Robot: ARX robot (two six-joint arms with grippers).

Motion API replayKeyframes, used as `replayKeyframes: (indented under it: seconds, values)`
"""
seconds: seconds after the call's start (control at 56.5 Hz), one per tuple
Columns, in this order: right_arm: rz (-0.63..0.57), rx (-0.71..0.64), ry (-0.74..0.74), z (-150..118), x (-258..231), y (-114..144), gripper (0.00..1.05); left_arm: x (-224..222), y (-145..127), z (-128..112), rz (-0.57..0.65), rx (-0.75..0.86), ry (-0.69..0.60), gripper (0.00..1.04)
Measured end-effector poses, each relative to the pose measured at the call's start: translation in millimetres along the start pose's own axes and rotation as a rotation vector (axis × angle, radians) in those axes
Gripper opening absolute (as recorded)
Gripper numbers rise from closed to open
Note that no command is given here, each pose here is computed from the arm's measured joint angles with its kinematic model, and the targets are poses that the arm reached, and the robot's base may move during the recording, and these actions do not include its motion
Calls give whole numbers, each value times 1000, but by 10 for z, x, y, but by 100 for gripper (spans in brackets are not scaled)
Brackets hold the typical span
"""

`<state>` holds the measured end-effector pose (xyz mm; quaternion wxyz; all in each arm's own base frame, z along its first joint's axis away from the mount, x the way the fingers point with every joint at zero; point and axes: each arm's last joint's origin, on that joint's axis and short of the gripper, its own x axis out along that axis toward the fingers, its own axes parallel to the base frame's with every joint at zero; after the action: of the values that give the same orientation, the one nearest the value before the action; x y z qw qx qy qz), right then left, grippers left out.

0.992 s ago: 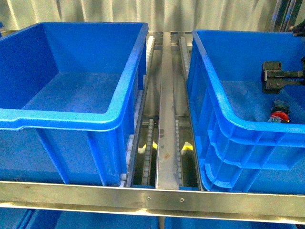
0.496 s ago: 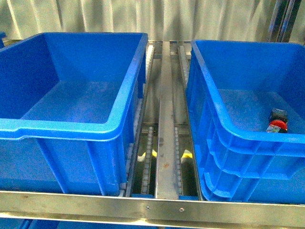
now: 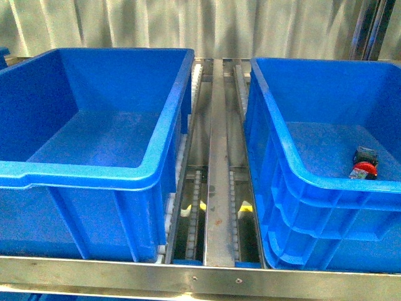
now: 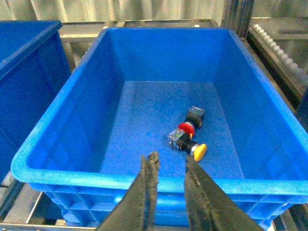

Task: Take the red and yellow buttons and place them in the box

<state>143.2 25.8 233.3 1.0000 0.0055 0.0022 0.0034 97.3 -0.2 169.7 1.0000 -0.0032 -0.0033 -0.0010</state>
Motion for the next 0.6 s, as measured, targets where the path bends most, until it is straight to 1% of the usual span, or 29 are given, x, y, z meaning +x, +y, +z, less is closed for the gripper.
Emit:
replayKeyframes:
  seconds: [0.035,0.089,0.212,0.319,0.372,0.425,0.602]
  values:
    - [-2,-2,0,-43,-20,-22,10,0,0,0,0,0,0,97]
    - [-3,-5,4,-95,-36,-43,3,0,0,0,0,0,0,97]
    - [0,-8,8,-248,-104,-107,4,0,0,0,0,0,0,97]
    - [-5,-6,-1,-328,-153,-161,4,0,0,0,0,0,0,97]
    - [23,-6,1,-367,-174,-211,4,0,0,1,0,0,0,97]
    - [-4,-6,1,-412,-198,-251,4,0,0,0,1,0,0,97]
    - [-6,-6,-1,-506,-264,-259,4,0,0,0,0,0,0,97]
